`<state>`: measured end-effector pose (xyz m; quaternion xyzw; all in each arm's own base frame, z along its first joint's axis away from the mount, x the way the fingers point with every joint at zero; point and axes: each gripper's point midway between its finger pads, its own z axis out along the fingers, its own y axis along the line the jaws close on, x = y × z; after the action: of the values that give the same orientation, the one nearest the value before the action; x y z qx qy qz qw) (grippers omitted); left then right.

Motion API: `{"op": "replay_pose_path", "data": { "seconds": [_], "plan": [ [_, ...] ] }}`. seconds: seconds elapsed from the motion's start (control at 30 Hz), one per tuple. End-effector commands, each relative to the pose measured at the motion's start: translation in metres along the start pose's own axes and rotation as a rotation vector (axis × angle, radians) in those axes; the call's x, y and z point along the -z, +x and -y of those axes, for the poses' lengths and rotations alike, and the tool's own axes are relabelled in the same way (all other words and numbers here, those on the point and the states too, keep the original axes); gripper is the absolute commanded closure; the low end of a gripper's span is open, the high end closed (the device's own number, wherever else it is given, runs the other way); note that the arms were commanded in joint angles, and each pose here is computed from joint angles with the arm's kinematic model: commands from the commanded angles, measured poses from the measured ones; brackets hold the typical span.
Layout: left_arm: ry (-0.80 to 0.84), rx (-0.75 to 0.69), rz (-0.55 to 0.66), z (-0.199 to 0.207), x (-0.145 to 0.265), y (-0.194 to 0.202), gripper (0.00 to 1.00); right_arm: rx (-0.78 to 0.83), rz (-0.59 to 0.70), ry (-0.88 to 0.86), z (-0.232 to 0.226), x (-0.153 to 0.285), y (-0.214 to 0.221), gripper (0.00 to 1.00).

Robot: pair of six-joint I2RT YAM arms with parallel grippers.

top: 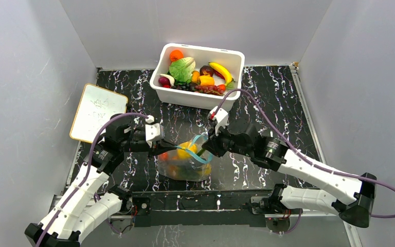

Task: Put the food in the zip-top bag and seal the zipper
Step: Adjust the fake vegetable in the zipper food storage bag.

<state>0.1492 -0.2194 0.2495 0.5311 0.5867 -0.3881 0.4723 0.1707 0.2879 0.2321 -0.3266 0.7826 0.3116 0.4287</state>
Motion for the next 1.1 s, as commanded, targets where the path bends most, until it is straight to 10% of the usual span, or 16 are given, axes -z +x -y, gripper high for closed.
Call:
{"op": "replay_pose_path", "data": {
  "seconds": [0.0, 1.07],
  "plan": [
    [0.003, -0.043, 0.022, 0.003, 0.003, -0.005, 1.00, -0.020, 0.180, 0.026, -0.001, 0.030, -0.048, 1.00],
    [0.007, -0.058, 0.025, 0.004, 0.003, -0.005, 1.00, -0.008, 0.459, -0.015, -0.015, 0.135, -0.122, 1.00]
  ]
}}
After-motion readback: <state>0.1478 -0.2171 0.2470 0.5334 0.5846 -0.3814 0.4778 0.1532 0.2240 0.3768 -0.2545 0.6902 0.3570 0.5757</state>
